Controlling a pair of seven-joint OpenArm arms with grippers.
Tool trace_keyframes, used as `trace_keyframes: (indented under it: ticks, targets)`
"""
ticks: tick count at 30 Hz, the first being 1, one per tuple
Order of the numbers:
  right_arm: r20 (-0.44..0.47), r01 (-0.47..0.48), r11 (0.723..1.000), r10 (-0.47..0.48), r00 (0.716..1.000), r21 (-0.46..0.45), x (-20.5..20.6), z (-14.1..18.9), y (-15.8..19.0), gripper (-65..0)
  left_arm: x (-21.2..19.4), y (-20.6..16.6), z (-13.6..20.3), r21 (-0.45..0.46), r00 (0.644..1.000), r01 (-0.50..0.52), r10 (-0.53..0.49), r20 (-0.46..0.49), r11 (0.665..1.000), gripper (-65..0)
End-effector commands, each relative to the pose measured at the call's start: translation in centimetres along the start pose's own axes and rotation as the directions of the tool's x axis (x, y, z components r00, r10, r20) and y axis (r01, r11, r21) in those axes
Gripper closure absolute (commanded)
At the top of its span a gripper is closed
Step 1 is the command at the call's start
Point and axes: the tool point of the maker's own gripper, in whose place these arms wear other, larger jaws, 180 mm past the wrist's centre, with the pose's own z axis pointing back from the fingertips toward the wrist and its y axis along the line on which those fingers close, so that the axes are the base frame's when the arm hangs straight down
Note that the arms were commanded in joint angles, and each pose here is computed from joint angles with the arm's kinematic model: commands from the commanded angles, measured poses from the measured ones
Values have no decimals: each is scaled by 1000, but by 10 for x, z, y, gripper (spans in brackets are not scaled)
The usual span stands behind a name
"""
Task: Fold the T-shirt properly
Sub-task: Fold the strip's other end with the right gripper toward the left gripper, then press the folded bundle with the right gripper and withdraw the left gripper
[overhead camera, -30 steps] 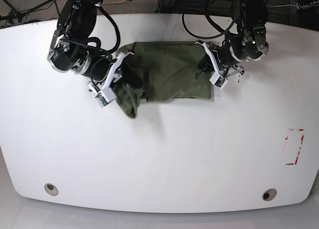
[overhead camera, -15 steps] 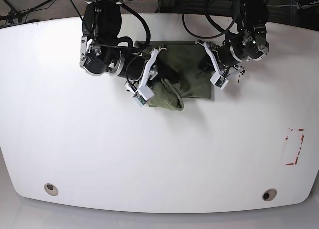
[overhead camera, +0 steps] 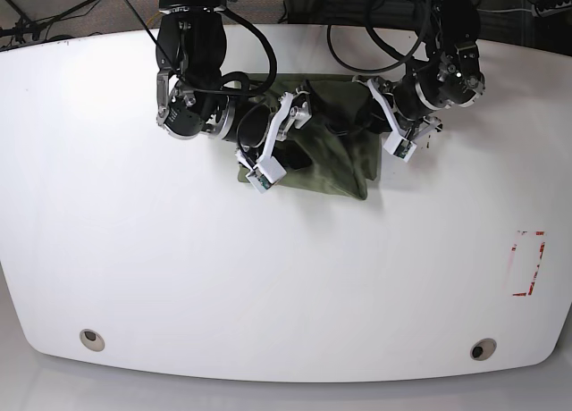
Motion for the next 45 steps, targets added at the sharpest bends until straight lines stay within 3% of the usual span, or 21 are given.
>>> trace_keyframes:
  ticks: [1,10,16,22,27,33,37,40,45]
  targets:
    - [71,-79,996,77,995,31,26,4,18,-604,27,12,13,47,995,-19,14,103,999,-185]
    - [-5,-128,992,128,992,19,6,17,15,-550,55,48,63,179,968,-64,18,250,982,-185]
    - [-66,-136,991,135,989,-3,-12,26,5,-468,47,101,115,300,956,-104,12,292,948,-183]
    - [-102,-119,993,119,988,6,-27,27,5,-411,25,142,158,431,970,-109,1,243,896,-189]
    - [-138,-153,985,162,977,76,-34,17,23,-409,0,156,172,462,988,-81,9,156,883,-189]
    - [-92,-233,946,259,962,224,-30,-3,64,-403,-35,170,183,487,989,-137,93,115,863,-186]
    - [-67,-349,904,376,924,248,-27,-20,80,-403,-42,173,189,501,987,-153,110,114,852,-186]
    - [-111,-438,872,468,877,217,-37,-35,82,-401,-47,171,190,500,988,-151,116,101,853,-185]
    - [-174,-527,841,541,823,121,-43,-53,65,-401,-48,170,189,499,988,-152,118,100,853,-185]
